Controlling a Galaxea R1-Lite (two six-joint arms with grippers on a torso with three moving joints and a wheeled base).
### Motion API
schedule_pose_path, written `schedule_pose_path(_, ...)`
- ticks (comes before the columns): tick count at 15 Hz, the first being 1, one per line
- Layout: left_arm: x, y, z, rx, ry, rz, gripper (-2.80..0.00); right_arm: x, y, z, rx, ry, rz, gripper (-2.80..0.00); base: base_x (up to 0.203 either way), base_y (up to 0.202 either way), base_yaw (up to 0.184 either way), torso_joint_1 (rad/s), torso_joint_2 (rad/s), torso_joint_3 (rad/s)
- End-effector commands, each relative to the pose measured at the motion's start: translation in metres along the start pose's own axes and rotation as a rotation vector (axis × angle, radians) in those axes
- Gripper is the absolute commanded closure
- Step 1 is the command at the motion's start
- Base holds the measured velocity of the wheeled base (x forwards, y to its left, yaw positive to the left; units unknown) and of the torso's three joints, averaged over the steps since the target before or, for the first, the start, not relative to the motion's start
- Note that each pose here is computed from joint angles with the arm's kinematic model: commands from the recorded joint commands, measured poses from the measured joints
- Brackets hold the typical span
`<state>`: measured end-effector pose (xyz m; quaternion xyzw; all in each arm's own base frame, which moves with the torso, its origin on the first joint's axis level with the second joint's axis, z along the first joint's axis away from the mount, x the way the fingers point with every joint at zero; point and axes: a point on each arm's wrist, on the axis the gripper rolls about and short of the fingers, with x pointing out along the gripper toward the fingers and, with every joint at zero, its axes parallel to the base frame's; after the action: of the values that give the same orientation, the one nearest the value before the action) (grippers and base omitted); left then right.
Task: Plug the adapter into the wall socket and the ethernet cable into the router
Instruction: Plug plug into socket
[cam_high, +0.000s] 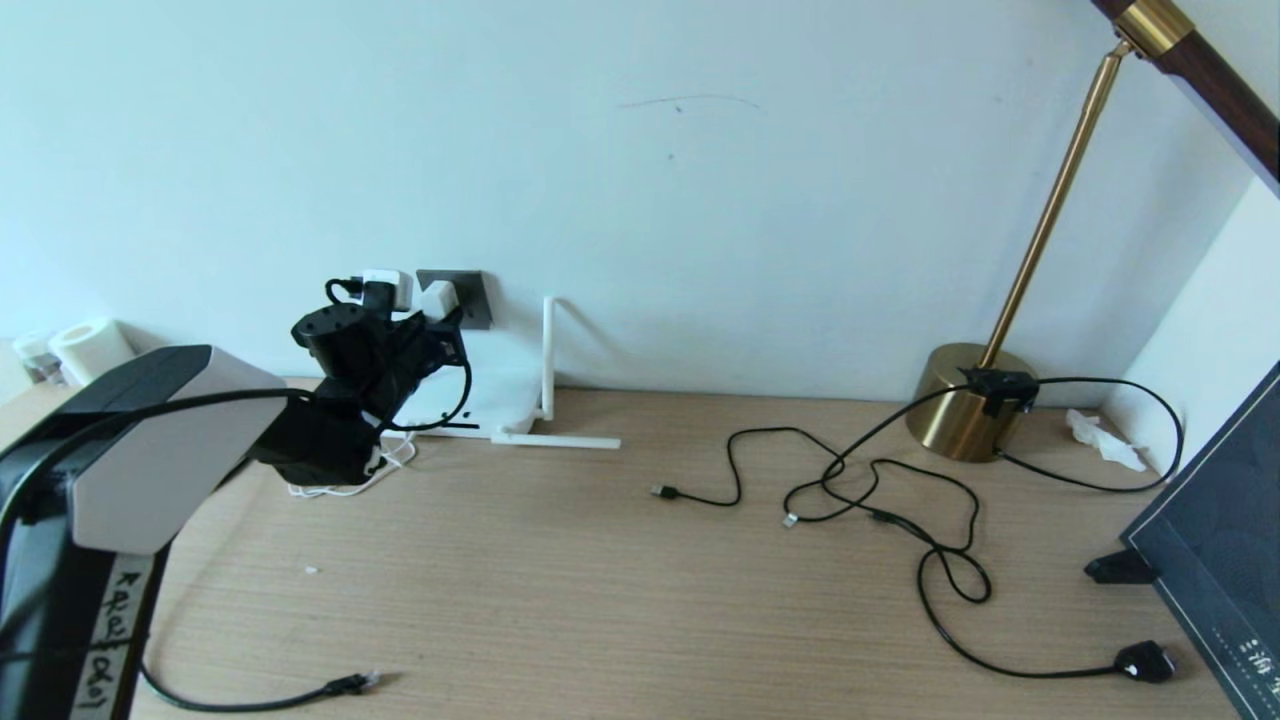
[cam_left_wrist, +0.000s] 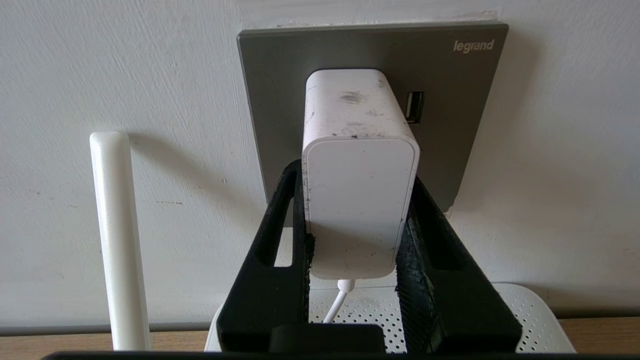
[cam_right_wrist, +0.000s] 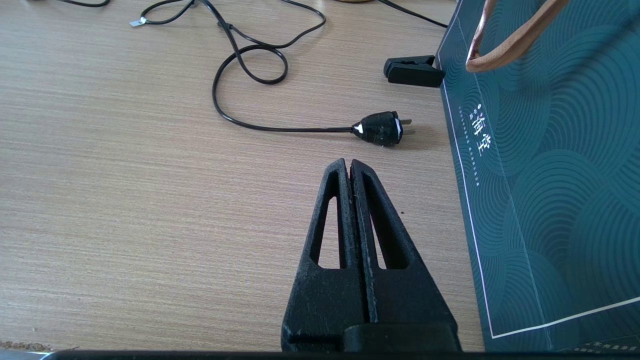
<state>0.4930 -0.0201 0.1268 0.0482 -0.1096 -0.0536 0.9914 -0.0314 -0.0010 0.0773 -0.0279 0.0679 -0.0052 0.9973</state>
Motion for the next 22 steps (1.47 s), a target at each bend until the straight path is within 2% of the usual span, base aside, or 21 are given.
schedule_pose_path(1, 0.001, -0.001, -0.009, 0.000, 0.015, -0.002, 0.00, 0.000, 0.000, 0.000, -0.001, 0.001, 0.000, 0.00, 0.000, 0.000, 0.000, 0.000, 0.00, 0.000)
schedule_pose_path(12, 0.004, -0.002, -0.021, -0.001, 0.023, -0.002, 0.00, 0.000, 0.000, 0.000, -0.001, 0.001, 0.000, 0.00, 0.000, 0.000, 0.000, 0.000, 0.00, 0.000)
schedule_pose_path(22, 0.013, -0.003, -0.015, 0.003, -0.019, -0.003, 0.00, 0.000, 0.000, 0.000, -0.001, 0.001, 0.000, 0.00, 0.000, 0.000, 0.000, 0.000, 0.00, 0.000)
